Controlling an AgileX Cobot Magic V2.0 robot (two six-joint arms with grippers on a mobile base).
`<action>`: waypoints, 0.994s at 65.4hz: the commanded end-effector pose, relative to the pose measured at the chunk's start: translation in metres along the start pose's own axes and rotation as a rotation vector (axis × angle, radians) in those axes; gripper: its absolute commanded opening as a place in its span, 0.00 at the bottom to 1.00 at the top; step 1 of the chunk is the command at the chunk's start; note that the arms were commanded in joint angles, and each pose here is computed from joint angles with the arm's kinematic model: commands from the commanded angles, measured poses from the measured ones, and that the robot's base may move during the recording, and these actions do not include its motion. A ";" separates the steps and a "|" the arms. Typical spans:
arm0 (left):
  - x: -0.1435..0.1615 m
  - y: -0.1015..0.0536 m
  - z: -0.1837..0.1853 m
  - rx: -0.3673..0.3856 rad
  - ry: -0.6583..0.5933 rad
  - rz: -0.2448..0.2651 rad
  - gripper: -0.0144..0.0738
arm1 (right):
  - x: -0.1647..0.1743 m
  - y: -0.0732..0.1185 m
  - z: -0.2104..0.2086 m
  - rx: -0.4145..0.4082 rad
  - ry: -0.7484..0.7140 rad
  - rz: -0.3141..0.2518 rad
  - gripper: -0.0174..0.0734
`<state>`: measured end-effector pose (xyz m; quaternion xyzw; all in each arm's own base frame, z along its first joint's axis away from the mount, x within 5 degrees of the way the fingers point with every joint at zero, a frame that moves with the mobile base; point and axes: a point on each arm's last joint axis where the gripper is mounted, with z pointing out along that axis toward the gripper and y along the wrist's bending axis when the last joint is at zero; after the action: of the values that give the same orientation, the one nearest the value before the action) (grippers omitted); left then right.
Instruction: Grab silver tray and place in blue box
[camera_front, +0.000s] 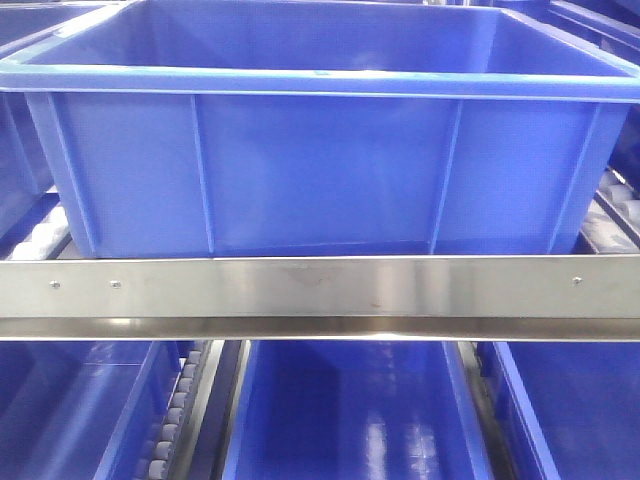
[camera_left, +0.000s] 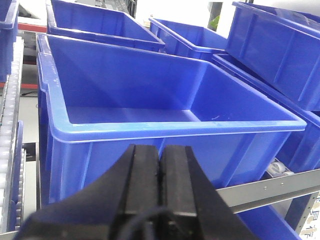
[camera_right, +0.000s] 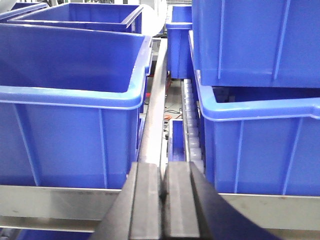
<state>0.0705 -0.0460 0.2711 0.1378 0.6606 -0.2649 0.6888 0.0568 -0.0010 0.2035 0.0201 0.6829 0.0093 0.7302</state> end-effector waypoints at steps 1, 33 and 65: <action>-0.014 -0.006 0.001 0.055 -0.075 0.001 0.06 | -0.009 0.000 -0.002 -0.003 -0.119 -0.007 0.25; -0.014 -0.006 0.001 0.055 -0.075 0.001 0.06 | -0.010 0.000 -0.002 -0.003 -0.122 -0.007 0.25; -0.014 -0.006 0.001 0.055 -0.075 0.001 0.06 | -0.010 0.000 -0.002 -0.003 -0.122 -0.007 0.25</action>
<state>0.0705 -0.0460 0.2711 0.1378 0.6606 -0.2649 0.6888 0.0567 -0.0010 0.2043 0.0220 0.6796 0.0105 0.7332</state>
